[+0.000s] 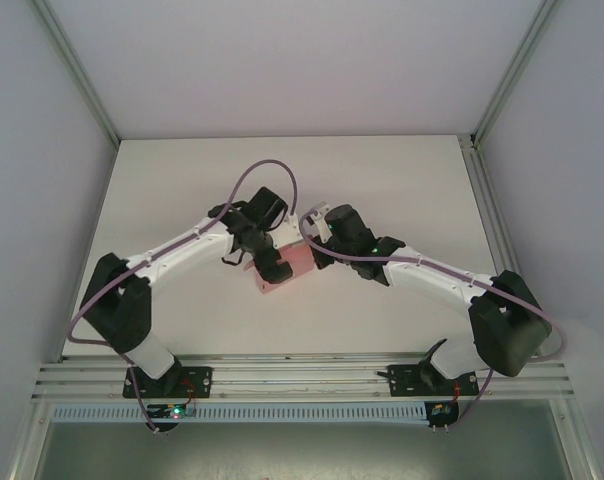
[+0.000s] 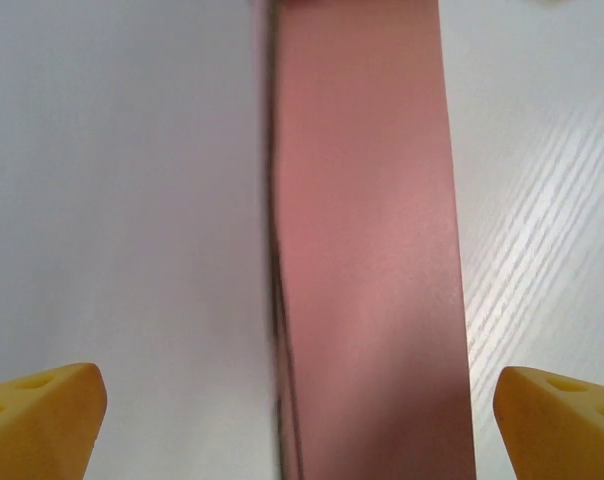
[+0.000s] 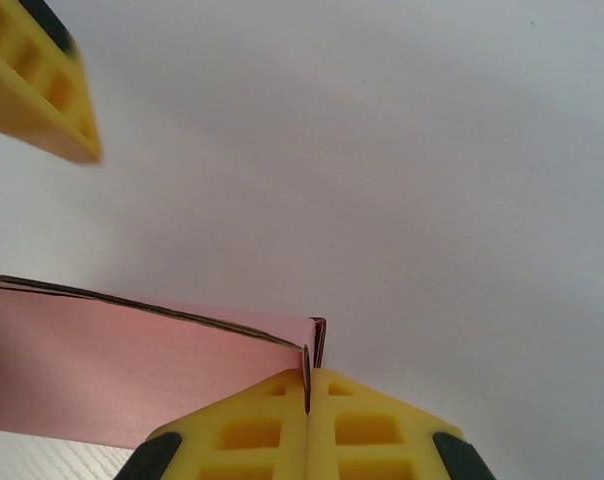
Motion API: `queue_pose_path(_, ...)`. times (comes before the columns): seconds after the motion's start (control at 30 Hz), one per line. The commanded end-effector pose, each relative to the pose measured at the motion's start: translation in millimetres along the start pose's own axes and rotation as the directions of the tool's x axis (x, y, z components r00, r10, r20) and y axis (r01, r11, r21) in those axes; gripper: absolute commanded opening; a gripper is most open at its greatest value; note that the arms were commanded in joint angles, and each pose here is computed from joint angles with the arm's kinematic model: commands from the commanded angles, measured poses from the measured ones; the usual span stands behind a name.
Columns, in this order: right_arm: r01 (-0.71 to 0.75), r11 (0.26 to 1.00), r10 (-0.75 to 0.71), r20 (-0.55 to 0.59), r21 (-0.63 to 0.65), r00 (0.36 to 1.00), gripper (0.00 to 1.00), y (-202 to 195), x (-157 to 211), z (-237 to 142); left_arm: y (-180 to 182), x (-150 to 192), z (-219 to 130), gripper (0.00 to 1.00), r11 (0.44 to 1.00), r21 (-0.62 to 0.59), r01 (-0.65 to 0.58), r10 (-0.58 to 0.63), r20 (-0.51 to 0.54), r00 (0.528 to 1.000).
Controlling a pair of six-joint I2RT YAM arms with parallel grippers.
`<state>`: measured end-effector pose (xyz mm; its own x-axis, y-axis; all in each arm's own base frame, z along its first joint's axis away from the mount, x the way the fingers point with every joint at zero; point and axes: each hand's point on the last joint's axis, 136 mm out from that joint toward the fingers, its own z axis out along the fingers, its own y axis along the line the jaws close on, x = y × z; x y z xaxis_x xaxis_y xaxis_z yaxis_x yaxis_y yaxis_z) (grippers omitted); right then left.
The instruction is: Assemble paper box
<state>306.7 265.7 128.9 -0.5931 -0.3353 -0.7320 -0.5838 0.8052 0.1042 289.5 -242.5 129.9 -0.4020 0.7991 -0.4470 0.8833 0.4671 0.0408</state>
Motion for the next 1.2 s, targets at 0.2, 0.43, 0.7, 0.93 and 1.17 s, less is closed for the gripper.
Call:
queue_pose_path(0.2, -0.063, 0.997, 0.071, -0.161, 0.053, 0.984, 0.0, -5.1, 36.3, 6.5, 30.3, 8.0, -86.1, 1.0, 0.876, -0.259, 0.406, -0.351, 0.235, 0.906)
queue_pose_path(0.43, -0.048, 0.997, 0.059, -0.192, 0.062, 0.98, 0.0, 0.8, 33.5, 7.3, 4.7, 52.3, -88.2, 0.95, 0.803, -0.216, 0.555, -0.53, 0.167, 0.831)
queue_pose_path(0.7, -0.057, 0.998, 0.064, -0.229, 0.036, 0.971, 0.0, 6.3, 39.4, 12.4, -0.9, 68.4, -77.2, 0.67, 0.81, -0.233, 0.539, -0.533, 0.091, 0.841)
queue_pose_path(0.93, -0.049, 0.998, 0.054, -0.235, 0.026, 0.971, 0.0, 8.0, 39.6, 11.4, -6.2, 55.8, -54.2, 0.58, 0.853, -0.16, 0.496, -0.495, 0.053, 0.868)
queue_pose_path(1.17, -0.05, 0.999, 0.053, -0.232, 0.019, 0.971, 0.0, 9.5, 38.3, 7.9, 6.2, 54.2, -50.6, 0.43, 0.855, -0.221, 0.469, -0.475, 0.027, 0.879)
